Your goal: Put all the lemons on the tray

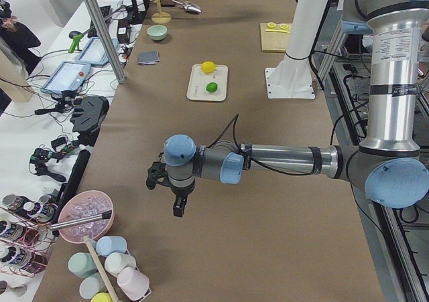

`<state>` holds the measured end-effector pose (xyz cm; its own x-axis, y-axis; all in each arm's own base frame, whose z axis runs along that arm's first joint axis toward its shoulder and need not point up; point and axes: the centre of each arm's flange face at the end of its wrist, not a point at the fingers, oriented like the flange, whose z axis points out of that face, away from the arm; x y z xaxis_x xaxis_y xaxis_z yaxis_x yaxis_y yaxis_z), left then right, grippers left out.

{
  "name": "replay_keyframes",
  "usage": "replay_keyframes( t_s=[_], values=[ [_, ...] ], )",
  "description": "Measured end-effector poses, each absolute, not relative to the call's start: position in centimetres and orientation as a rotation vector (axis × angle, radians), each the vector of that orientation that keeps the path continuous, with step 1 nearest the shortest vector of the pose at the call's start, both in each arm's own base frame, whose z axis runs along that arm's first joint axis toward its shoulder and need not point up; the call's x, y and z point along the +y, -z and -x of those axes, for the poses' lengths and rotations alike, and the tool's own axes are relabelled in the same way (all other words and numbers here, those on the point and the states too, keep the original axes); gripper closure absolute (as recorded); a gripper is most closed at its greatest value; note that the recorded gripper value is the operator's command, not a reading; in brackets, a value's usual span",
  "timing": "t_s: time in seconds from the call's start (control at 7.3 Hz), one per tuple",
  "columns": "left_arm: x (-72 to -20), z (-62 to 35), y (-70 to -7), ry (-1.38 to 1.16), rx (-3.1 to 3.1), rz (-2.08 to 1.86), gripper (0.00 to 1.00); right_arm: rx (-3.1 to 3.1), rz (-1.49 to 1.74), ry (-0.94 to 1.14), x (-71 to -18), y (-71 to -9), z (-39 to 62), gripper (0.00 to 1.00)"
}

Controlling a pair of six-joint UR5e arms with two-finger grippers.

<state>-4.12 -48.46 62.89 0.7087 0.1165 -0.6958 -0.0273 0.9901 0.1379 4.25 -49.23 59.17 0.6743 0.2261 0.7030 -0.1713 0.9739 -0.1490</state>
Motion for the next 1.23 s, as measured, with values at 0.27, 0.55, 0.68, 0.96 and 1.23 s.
replay_keyframes(
  t_s=[0.27,0.55,0.68,0.96,1.23],
  values=[
    [-48.1,4.1,-62.6,-0.077,0.786,-0.111,0.02,-0.800,0.071,-0.227,-48.8,-59.2,-4.5,0.00],
    [-47.7,4.1,-63.0,-0.074,0.786,-0.103,0.02,-0.798,0.075,-0.230,-48.3,-59.4,-4.5,0.00],
    [-47.6,4.2,-63.1,-0.074,0.784,-0.102,0.02,-0.798,0.075,-0.231,-48.2,-59.4,-4.6,0.00],
    [-47.6,4.2,-63.1,-0.073,0.775,-0.103,0.02,-0.798,0.074,-0.230,-48.1,-59.3,-4.6,0.00],
    [-47.6,4.3,-63.2,-0.072,0.773,-0.103,0.02,-0.798,0.074,-0.230,-48.1,-59.3,-4.6,0.00]
  ],
)
